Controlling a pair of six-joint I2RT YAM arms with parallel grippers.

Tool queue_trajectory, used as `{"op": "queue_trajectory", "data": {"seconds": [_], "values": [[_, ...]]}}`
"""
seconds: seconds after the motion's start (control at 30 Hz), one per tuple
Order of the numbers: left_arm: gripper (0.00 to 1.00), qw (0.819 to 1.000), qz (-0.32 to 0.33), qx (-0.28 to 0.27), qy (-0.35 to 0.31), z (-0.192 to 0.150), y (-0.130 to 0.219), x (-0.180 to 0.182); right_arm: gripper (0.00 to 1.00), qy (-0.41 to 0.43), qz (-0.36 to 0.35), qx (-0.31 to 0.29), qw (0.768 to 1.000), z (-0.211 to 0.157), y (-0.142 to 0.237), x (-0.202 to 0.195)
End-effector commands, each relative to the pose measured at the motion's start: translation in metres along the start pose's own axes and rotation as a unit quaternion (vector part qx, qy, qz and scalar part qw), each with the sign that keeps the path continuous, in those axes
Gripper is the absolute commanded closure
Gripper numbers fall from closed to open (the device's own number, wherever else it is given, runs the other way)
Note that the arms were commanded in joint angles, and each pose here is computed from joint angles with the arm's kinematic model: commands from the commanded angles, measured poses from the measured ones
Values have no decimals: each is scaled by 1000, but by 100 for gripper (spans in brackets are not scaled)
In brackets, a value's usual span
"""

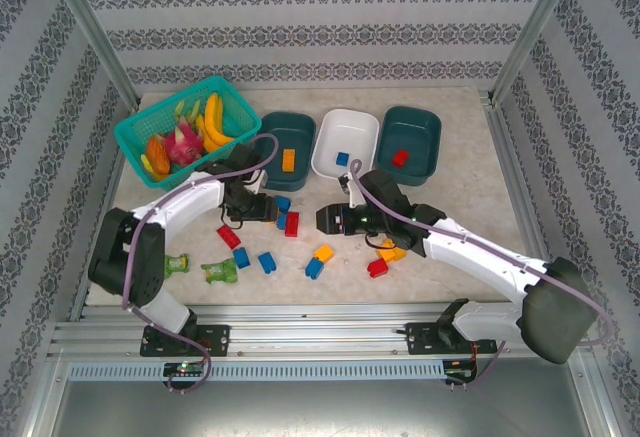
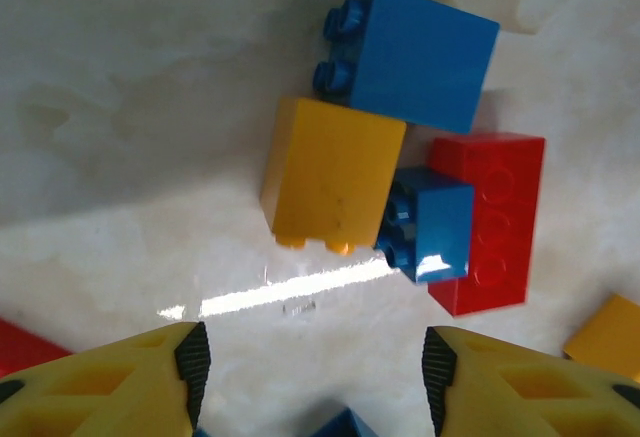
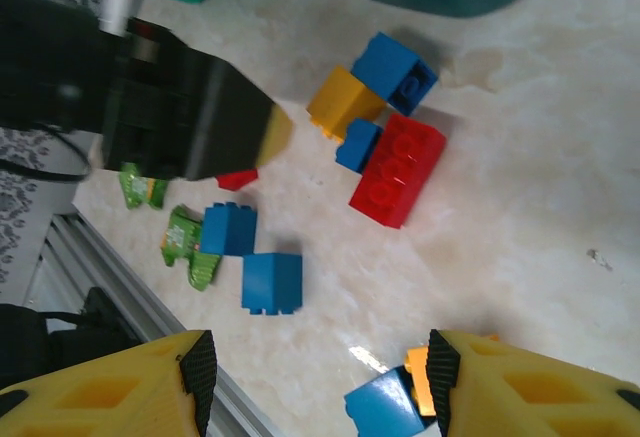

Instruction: Sort the legos into containers by color

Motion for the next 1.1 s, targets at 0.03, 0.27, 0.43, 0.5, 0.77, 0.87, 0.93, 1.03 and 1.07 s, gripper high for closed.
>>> {"op": "queue_trajectory", "data": {"seconds": [0.03,0.27,0.43,0.5,0.77,0.87,0.93,1.03,1.07], "values": [[36,999,0,-23,-28,19,-4,0,40,-5,5,-24,1000,-1,7,1],[37,999,6,-13,-36,29,-17,0,40,-12,-3,-25,1000,-3,10,-4],[41,999,6,-3,-35,32,-25,0,40,-15,-5,-23,1000,-2,8,-4],[41,999,5,0,-37,32,-27,0,40,-16,-6,-22,1000,-2,7,-4],[43,999,8,12,-46,32,-35,-2,40,-21,-13,-17,1000,-1,4,-6],[48,999,15,17,-49,33,-39,-1,40,-21,-14,-17,1000,0,3,-6],[52,998,20,21,-51,33,-41,-1,40,-21,-13,-16,1000,0,3,-5],[53,998,28,22,-55,34,-41,-2,40,-22,-13,-16,1000,1,3,-5],[54,998,31,22,-57,33,-40,-1,40,-22,-14,-16,1000,1,3,-5]]}}
Point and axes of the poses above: each hand's point on the last joint's axis, 136 mm out from that joint toward the fingers, its own y axis back along the fingers, its own x axis along the line the jaws close on, z = x × y, the point moved 6 cm from there along y, back along the fingers, and after that the axes turned 11 degrees about -y, right-handed, at the moved point
